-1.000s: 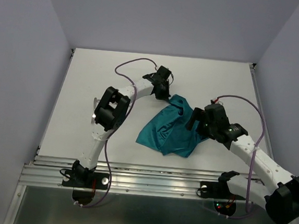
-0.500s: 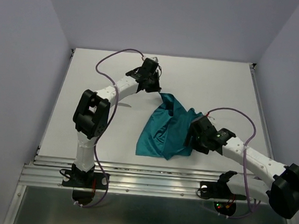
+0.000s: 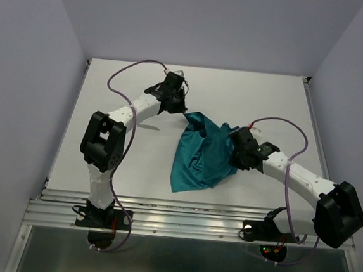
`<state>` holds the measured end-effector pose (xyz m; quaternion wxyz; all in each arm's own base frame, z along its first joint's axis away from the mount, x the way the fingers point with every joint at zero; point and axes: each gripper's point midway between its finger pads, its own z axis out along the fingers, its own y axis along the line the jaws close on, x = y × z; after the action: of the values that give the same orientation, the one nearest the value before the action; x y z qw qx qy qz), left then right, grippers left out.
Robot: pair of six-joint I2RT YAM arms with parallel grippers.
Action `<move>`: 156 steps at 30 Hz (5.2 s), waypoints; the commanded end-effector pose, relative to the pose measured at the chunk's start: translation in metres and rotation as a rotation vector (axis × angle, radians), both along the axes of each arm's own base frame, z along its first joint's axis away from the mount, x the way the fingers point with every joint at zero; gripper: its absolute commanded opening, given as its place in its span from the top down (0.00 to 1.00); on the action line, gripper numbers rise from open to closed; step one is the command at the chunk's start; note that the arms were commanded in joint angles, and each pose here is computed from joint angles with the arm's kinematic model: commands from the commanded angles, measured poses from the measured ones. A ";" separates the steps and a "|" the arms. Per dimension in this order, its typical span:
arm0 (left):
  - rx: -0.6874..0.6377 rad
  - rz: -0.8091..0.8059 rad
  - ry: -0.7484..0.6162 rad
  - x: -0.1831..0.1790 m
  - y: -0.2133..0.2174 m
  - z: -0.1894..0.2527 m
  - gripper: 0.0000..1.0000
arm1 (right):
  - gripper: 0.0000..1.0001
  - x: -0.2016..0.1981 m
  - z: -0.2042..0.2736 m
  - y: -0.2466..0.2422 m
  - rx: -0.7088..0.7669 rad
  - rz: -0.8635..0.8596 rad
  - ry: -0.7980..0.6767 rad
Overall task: Fold the napkin into a case and place the utensils inside
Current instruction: Pick up the crumpled napkin from the corner of the board.
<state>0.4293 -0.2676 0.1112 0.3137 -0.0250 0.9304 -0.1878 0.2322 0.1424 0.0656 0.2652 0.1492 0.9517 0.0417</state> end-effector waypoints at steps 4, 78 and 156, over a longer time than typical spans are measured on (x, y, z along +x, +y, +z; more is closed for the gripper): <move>-0.030 0.025 -0.245 0.017 0.037 0.099 1.00 | 0.99 0.131 0.095 -0.053 -0.034 -0.100 -0.326; 0.053 0.005 -0.078 -0.025 0.061 0.018 1.00 | 0.99 0.096 0.015 -0.082 -0.122 -0.325 -0.130; 0.126 0.412 0.154 -0.048 0.079 -0.091 0.39 | 0.99 0.019 -0.042 -0.056 0.005 -0.132 0.041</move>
<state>0.3815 -0.1980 0.0313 0.2759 -0.1967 0.9353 -0.1025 0.2431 0.0823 0.0205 0.2323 0.2204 0.9472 0.0145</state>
